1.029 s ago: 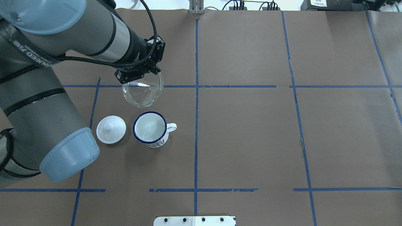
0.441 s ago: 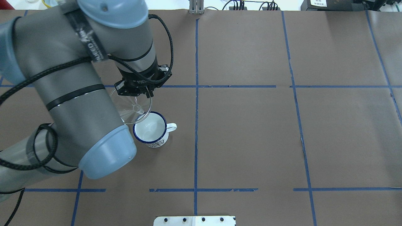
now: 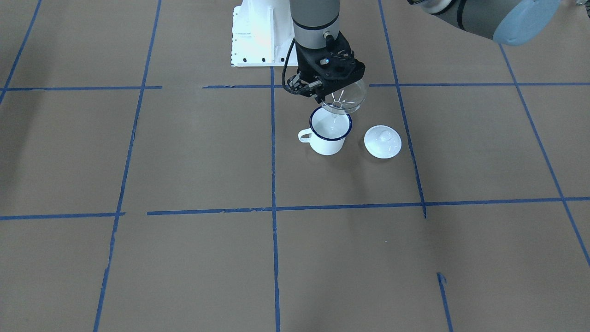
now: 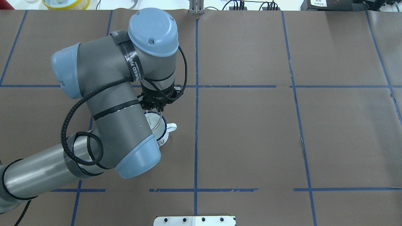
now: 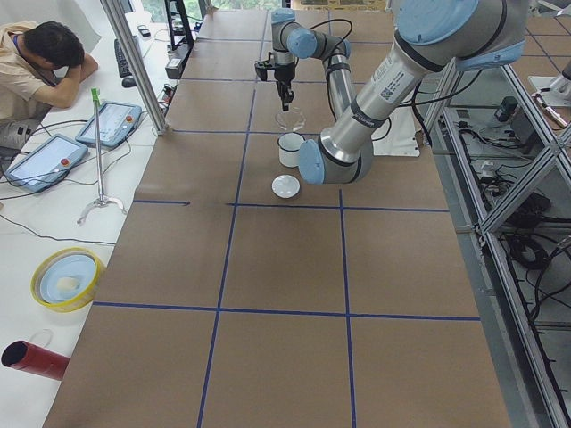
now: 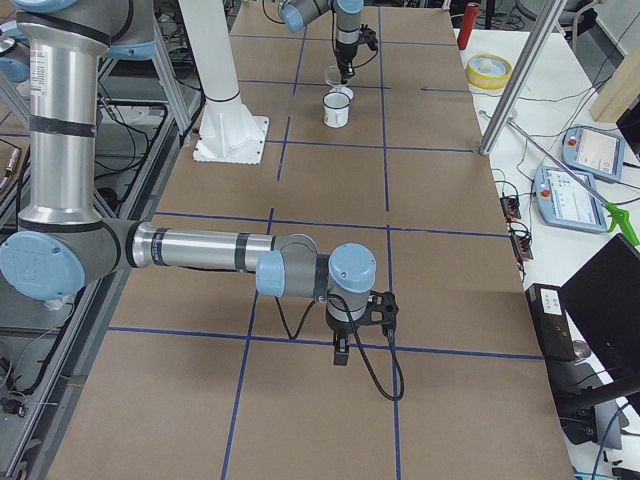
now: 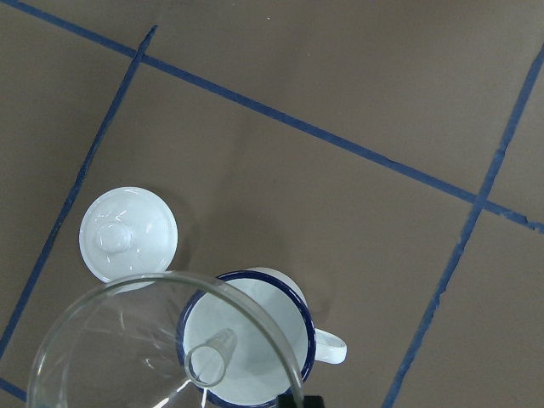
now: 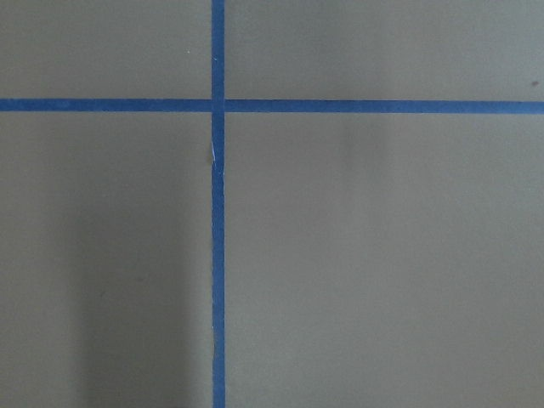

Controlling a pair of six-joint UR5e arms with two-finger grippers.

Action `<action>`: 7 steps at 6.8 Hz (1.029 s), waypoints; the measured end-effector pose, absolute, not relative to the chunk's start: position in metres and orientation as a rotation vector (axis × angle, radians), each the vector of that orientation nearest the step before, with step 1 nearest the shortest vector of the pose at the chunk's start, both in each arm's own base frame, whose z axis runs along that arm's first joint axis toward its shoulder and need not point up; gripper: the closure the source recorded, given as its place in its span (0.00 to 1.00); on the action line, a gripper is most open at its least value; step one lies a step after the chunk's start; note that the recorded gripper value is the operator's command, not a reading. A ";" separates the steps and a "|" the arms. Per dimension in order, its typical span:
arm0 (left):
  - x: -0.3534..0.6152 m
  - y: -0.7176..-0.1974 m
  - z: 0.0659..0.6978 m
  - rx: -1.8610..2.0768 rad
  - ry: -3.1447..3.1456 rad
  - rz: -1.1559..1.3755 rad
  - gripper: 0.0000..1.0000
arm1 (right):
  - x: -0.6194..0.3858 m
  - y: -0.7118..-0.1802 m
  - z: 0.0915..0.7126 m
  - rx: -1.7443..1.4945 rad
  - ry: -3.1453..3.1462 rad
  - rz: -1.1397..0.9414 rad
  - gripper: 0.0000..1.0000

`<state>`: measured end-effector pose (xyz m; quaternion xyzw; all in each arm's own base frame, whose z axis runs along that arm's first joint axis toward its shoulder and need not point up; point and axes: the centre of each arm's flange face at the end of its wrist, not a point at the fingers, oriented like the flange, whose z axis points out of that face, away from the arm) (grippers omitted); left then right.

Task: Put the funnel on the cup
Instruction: 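Lower the funnel into the mug mouth with the left gripper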

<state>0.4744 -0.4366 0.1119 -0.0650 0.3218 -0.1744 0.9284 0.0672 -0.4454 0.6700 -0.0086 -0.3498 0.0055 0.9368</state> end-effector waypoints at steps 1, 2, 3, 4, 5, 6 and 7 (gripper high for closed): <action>0.489 -0.430 0.131 -0.140 0.656 -0.337 1.00 | 0.067 -0.445 0.670 -0.018 -0.715 0.011 0.00; 0.499 -0.425 0.140 -0.145 0.651 -0.324 1.00 | 0.067 -0.445 0.670 -0.018 -0.715 0.011 0.00; 0.509 -0.426 0.146 -0.145 0.652 -0.318 1.00 | 0.067 -0.445 0.670 -0.018 -0.715 0.011 0.00; 0.517 -0.428 0.151 -0.145 0.656 -0.315 1.00 | 0.067 -0.445 0.670 -0.018 -0.715 0.011 0.00; 0.523 -0.429 0.156 -0.145 0.658 -0.312 1.00 | 0.067 -0.445 0.670 -0.018 -0.715 0.011 0.00; 0.525 -0.430 0.158 -0.145 0.659 -0.312 1.00 | 0.067 -0.445 0.670 -0.018 -0.715 0.011 0.00; 0.526 -0.431 0.159 -0.144 0.661 -0.311 1.00 | 0.067 -0.445 0.670 -0.018 -0.715 0.011 0.00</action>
